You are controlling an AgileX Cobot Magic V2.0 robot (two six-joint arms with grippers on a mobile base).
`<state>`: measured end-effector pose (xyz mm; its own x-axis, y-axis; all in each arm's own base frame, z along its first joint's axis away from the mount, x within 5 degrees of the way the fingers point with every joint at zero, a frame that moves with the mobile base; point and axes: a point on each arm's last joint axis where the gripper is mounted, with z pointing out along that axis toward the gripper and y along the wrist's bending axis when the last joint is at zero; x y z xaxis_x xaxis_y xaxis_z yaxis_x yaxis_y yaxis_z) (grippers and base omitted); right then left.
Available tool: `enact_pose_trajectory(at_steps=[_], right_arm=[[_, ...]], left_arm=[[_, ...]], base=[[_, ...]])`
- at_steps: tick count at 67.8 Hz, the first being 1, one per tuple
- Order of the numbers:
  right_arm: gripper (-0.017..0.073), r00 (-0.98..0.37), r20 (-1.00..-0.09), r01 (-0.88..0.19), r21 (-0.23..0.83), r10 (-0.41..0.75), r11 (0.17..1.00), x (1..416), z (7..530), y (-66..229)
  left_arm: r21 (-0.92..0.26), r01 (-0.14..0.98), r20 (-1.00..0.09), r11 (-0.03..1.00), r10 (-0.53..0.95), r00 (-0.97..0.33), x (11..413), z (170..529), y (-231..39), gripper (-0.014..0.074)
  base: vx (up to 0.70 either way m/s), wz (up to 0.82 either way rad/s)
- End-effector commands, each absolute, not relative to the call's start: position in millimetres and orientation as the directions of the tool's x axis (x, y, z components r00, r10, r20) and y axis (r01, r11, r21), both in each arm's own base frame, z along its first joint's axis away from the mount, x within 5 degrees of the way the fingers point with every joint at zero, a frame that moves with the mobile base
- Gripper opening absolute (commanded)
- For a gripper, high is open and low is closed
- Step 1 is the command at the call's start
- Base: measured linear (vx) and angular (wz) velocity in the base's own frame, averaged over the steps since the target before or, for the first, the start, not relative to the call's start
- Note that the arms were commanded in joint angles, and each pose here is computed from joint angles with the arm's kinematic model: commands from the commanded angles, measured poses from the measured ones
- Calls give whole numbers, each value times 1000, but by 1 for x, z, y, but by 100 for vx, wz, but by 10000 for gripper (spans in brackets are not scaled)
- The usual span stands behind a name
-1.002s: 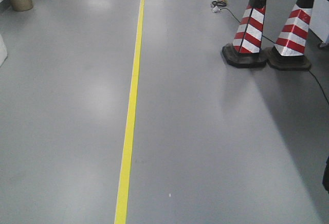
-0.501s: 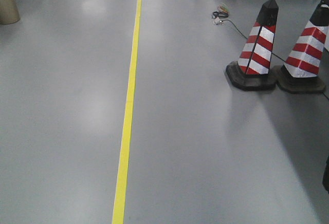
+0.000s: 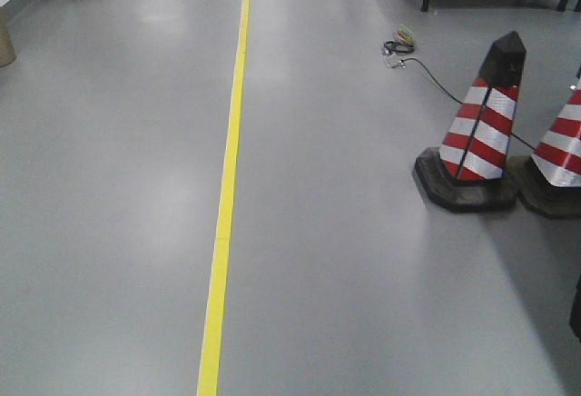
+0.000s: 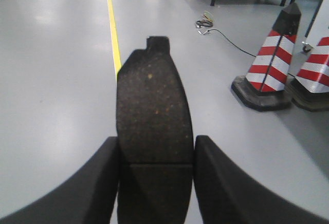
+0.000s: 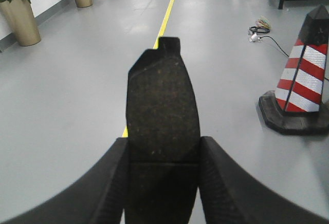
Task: Move and align brake pads A on conveyor
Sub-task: 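Drive forward along the yellow floor line past the striped cones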
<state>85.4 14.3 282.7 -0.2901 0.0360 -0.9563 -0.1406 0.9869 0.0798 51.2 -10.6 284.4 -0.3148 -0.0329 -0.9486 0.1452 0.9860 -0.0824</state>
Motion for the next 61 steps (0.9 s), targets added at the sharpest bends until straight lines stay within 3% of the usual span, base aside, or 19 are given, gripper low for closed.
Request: enact_pose_trajectory(at_steps=[1,61], right_arm=[[-4,-180,-982,-137,74,49,988,88,300,13],[-4,-180,-982,-137,74,49,988,88,300,13]], left_arm=[[-101,152,-974,983,-67,-215,53,300,-11,-6],[-101,152,-974,983,-67,-216,53,300,-11,-6]], base=[[68,5],[62,-5]])
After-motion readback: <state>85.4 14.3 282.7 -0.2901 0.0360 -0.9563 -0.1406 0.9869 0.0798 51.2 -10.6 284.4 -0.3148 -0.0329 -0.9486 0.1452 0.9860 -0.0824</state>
